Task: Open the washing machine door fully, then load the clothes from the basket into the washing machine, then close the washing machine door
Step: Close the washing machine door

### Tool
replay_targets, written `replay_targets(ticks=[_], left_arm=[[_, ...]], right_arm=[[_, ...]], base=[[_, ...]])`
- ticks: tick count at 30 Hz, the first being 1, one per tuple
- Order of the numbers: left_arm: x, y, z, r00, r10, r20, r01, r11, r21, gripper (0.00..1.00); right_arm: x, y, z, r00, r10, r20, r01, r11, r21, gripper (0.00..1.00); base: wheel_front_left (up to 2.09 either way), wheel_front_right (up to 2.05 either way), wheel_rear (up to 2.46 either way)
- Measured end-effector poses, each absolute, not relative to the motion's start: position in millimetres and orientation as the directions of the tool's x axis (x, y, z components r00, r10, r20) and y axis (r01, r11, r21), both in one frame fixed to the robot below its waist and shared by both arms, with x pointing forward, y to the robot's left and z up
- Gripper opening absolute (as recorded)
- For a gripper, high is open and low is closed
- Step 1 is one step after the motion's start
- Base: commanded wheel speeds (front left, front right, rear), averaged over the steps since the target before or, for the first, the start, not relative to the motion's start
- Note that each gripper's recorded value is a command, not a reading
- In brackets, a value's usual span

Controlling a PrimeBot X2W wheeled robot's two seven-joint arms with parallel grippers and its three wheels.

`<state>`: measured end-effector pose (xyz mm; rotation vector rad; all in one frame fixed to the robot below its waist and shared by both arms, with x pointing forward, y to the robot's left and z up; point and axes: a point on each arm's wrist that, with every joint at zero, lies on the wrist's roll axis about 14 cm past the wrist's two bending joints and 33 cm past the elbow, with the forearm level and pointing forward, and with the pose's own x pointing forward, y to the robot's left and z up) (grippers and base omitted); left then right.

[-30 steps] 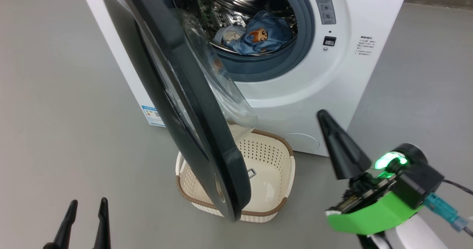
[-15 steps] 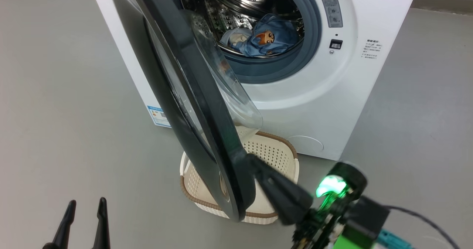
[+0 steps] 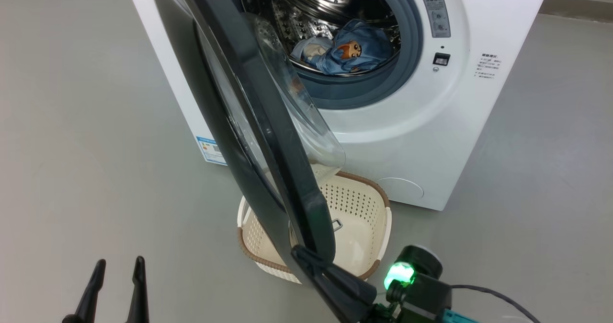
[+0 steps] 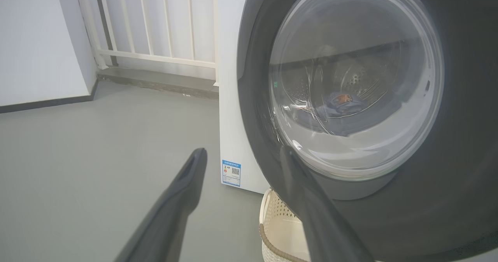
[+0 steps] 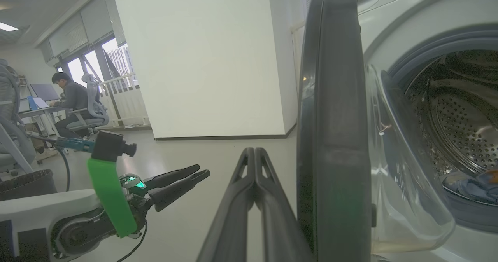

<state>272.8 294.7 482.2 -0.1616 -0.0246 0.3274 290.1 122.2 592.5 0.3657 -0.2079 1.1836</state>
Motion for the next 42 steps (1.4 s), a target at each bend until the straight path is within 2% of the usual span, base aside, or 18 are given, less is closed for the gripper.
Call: replay_targets(ticks=[11,27,42], left_arm=[[270.6,294.2,480.2,0.946,0.325,-0.01,-0.322,0.933,-0.161,1.0],[273.0,292.4,472.9,0.945,0.326,-0.039,-0.328,0.931,-0.159,1.0],[300.3,281.3,472.1,0.957,0.288,-0.045,-0.291,0.943,-0.16,1.0]], right_arm=[[289.1,131.4,552.0,0.38,0.896,0.232,-0.913,0.323,0.249,0.0],[312.8,131.6,536.0,0.431,0.882,0.193,-0.884,0.37,0.285,0.0],[393.6,91.5,533.0,0.602,0.774,0.197,-0.791,0.544,0.28,0.0]], base=[[0.0,0.0,0.0],[0.0,0.0,0.0],[0.0,0.0,0.0]])
